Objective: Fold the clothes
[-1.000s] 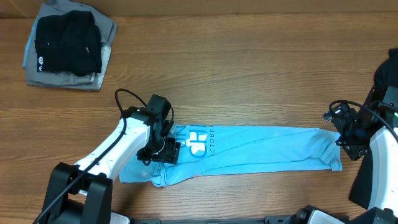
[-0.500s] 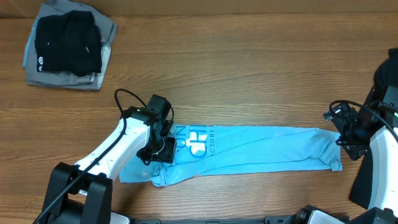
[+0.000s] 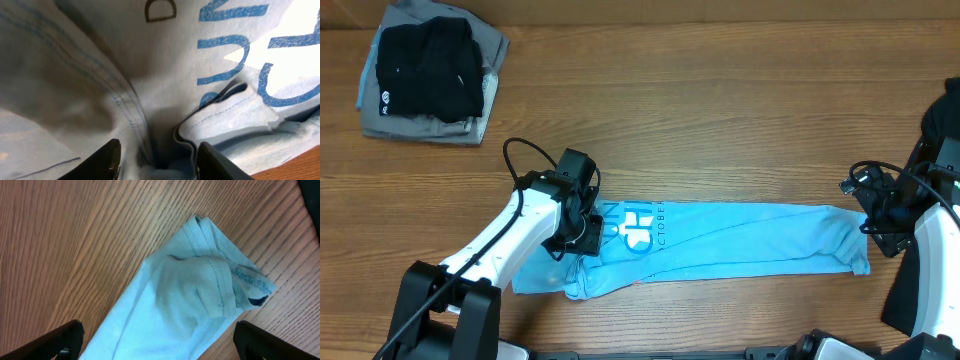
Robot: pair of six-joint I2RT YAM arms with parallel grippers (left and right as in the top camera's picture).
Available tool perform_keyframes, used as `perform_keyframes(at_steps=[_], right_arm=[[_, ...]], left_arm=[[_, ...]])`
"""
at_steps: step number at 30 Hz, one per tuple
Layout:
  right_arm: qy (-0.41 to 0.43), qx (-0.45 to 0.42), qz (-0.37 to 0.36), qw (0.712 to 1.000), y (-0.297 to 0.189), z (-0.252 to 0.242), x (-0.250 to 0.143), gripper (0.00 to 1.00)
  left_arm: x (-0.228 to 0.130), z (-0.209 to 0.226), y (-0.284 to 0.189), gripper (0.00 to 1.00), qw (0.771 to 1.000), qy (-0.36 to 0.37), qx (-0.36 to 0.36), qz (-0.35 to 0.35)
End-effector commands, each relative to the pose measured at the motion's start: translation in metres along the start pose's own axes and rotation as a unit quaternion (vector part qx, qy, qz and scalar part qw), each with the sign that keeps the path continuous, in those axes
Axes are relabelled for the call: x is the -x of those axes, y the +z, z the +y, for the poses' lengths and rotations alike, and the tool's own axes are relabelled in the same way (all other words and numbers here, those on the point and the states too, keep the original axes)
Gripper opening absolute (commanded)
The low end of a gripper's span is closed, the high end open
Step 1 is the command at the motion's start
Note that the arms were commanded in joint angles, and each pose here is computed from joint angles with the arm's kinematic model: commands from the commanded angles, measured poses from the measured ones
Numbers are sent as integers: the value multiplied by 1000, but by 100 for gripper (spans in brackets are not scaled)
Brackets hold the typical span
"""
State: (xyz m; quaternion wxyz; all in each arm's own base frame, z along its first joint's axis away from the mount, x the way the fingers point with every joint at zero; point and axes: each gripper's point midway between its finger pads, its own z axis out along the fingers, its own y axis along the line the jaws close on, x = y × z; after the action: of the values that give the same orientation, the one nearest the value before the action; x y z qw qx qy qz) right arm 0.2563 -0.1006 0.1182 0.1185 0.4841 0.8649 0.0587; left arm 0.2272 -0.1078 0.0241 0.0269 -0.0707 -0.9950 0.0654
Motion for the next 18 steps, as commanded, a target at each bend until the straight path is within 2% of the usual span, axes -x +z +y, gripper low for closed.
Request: perform_keyframes(at_steps=[1, 9, 15, 18], right_arm=[[-5, 1, 2, 1000, 2, 1, -2, 100], [-5, 1, 2, 1000, 2, 1, -2, 100], [-5, 1, 2, 1000, 2, 1, -2, 100], [-5, 1, 2, 1000, 2, 1, -2, 100]], left_arm=[[-10, 0, 3, 48, 1000, 1, 1, 20], [-25, -6, 1, 43, 999, -4, -18, 50], [-22, -6, 2, 45, 999, -2, -17, 44], [-23, -6, 2, 40, 999, 0, -18, 47]])
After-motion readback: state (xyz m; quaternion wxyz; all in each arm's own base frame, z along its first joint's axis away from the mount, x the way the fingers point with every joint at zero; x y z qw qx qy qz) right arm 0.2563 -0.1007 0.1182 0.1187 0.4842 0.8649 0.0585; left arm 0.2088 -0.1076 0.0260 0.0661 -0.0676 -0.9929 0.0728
